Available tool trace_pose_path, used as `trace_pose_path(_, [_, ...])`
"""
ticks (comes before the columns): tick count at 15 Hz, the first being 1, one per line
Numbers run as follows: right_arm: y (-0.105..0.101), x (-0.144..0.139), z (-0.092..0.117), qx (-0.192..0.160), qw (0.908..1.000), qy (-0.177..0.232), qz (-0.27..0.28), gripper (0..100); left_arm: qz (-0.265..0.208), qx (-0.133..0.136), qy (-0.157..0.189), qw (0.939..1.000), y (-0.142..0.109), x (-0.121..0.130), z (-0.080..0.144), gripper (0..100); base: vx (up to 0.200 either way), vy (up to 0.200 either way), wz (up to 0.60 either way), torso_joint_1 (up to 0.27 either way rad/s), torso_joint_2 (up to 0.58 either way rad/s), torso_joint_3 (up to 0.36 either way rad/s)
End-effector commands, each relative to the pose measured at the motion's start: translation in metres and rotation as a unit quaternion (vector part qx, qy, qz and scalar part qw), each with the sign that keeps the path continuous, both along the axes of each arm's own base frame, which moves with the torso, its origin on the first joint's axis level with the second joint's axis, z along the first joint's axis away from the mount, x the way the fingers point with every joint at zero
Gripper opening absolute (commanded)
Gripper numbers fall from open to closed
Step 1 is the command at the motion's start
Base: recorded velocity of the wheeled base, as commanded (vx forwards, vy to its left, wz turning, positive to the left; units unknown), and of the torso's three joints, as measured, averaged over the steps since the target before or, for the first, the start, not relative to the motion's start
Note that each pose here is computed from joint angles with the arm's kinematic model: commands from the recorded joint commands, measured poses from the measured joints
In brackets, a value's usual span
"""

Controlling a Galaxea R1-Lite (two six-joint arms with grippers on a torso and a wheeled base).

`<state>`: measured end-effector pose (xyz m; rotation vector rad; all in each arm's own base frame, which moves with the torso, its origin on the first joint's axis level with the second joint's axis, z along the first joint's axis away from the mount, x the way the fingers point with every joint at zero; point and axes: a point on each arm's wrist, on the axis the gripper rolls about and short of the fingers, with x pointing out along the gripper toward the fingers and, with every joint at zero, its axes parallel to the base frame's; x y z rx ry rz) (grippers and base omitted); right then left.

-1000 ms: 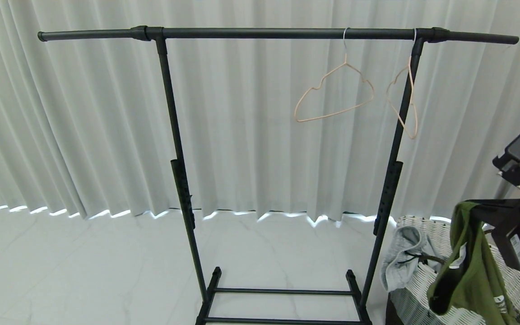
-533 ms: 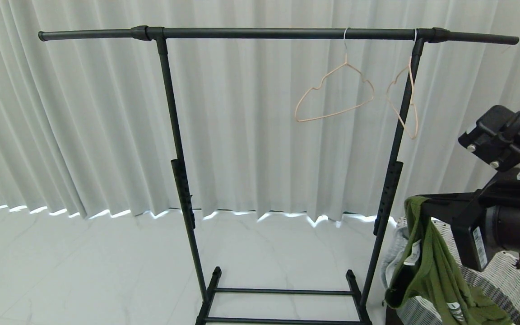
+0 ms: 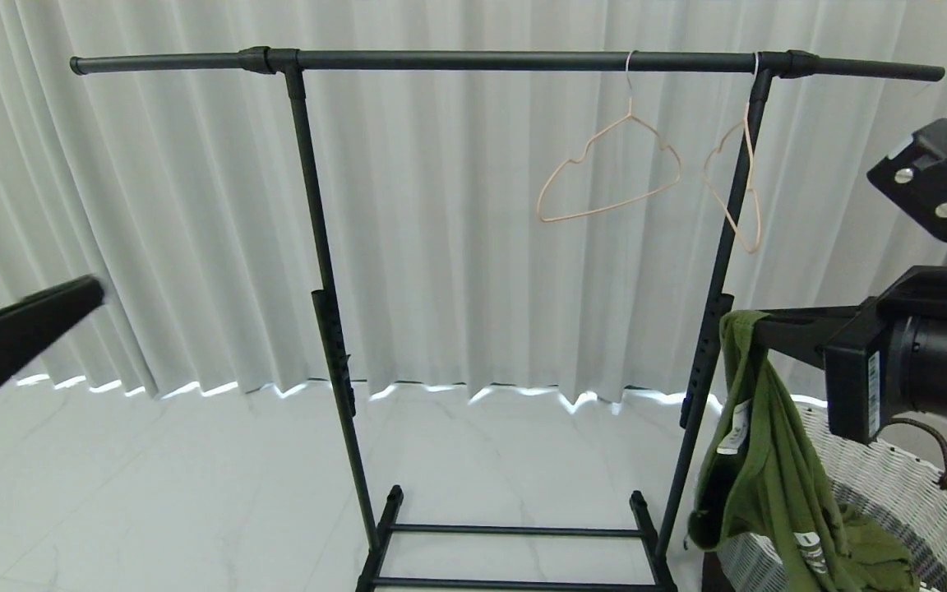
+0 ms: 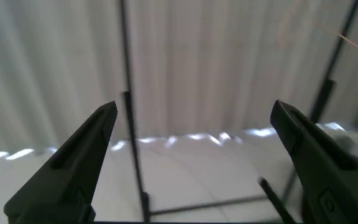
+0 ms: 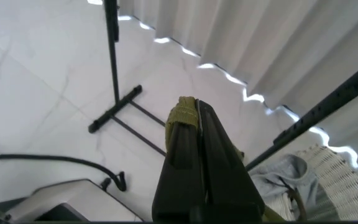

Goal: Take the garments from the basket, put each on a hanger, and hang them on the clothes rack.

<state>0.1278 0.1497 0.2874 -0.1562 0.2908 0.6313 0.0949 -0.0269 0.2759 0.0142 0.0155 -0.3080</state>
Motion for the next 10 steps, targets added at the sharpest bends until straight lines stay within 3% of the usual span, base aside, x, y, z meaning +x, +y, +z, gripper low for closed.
trace_pose_path(1, [-0.001,0.006,-0.001,0.002,1.0,0.004,-0.002,0,-0.139,0.038,0.136,0.9802,-0.109,0.101,-0.025,100,0.0,0.0,0.0,0.0,0.0,0.0])
trace_pose_path(3, [-0.004,0.011,-0.001,0.006,0.9999,0.009,0.001,0,-0.172,0.012,0.184,0.9678,-0.161,0.116,-0.048,100,0.0,0.0,0.0,0.0,0.0,0.0])
trace_pose_path(5, [-0.005,0.012,-0.001,0.01,0.9998,0.013,0.012,0,-0.194,0.035,0.237,0.9513,-0.201,0.12,-0.086,100,0.0,0.0,0.0,0.0,0.0,0.0])
trace_pose_path(7, [-0.005,0.012,-0.003,0.009,0.9996,0.017,0.019,0,-0.217,0.042,0.268,0.9376,-0.222,0.112,-0.105,100,0.0,0.0,0.0,0.0,0.0,0.0])
trace_pose_path(8, [-0.004,0.012,-0.003,0.01,0.9994,0.02,0.025,0,-0.24,0.031,0.292,0.9251,-0.236,0.103,-0.112,100,0.0,0.0,0.0,0.0,0.0,0.0])
trace_pose_path(10, [-0.005,0.012,-0.006,0.009,0.9992,0.025,0.03,0,-0.251,0.045,0.321,0.912,-0.249,0.102,-0.132,100,0.0,0.0,0.0,0.0,0.0,0.0])
